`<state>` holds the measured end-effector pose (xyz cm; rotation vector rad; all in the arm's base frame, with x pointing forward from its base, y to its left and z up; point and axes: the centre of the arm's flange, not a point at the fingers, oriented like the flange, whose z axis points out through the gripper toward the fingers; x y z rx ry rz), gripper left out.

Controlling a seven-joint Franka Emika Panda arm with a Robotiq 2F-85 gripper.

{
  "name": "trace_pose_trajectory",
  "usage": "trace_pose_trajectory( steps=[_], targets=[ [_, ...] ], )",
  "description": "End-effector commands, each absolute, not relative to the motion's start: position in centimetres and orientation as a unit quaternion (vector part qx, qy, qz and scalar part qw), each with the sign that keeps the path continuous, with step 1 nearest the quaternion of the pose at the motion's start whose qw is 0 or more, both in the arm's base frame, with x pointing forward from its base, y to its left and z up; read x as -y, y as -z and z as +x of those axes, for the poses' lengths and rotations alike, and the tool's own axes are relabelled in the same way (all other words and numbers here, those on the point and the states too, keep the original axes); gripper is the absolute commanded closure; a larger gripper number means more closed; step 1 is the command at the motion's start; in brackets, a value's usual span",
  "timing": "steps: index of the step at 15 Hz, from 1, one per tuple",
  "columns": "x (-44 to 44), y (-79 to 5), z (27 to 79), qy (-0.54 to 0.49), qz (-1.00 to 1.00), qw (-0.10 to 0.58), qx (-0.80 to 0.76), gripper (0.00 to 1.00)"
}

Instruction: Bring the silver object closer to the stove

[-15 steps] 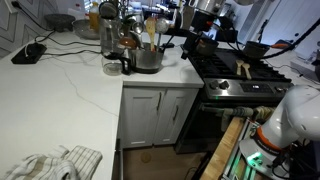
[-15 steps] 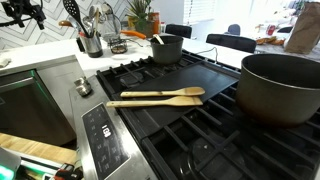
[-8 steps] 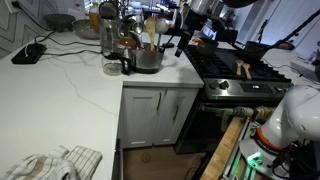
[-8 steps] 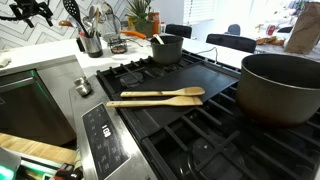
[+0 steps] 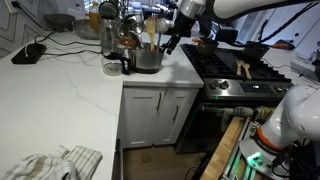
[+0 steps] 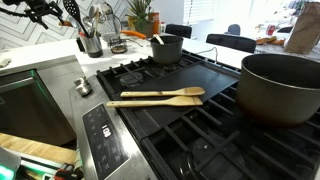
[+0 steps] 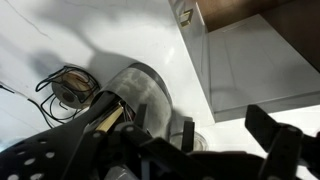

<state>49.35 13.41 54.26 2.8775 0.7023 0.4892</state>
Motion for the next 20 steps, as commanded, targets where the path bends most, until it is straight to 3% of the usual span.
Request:
trace_pose_trajectory(
  steps=[1,20],
  targets=[
    [-13.4,-54.3,49.4,-0.163,0.956,0.07,-0.234,0.0],
    [-16.0,-49.5,60.0,-0.197,0.921,0.112,-0.316,0.0]
  ],
)
